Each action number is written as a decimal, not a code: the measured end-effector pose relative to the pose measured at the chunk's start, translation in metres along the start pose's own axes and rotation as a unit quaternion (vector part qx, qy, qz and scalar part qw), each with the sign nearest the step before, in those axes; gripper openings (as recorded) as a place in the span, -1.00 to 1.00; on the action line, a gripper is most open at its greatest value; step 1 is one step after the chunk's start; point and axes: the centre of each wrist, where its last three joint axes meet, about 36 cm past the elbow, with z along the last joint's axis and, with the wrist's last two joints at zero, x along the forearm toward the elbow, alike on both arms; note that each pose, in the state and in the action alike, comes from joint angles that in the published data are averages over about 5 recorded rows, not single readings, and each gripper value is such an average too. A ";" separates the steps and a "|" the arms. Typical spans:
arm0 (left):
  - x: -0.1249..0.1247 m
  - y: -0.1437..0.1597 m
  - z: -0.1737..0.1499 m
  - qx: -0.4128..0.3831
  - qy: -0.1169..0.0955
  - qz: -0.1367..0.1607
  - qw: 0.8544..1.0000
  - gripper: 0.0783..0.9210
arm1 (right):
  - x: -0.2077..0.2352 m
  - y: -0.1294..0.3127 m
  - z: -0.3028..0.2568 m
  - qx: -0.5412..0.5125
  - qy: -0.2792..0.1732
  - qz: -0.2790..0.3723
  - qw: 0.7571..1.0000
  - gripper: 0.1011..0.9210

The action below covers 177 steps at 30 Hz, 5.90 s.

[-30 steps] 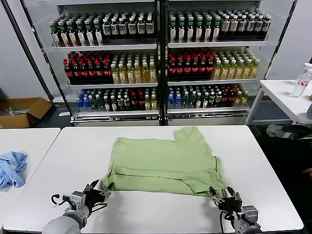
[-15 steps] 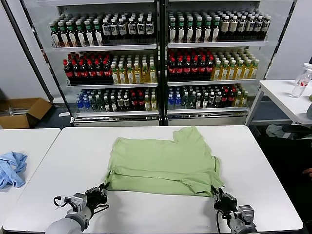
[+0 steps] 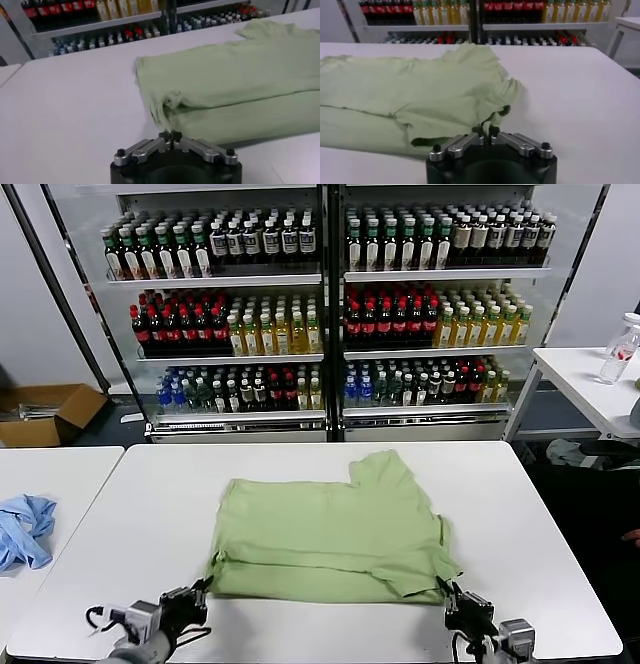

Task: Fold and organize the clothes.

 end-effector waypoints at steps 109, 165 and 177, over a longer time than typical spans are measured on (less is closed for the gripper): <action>-0.135 0.111 -0.074 0.080 -0.084 0.041 0.992 -0.99 | -0.190 0.011 -0.140 -0.059 -0.073 -0.015 0.995 -0.99; -0.158 0.085 -0.077 0.086 -0.030 0.002 0.996 -0.99 | -0.090 0.017 -0.113 -0.022 -0.081 -0.029 0.996 -0.99; -0.068 0.082 -0.048 0.108 -0.045 0.030 0.993 -0.99 | -0.036 0.012 -0.095 -0.044 -0.071 -0.016 0.996 -0.99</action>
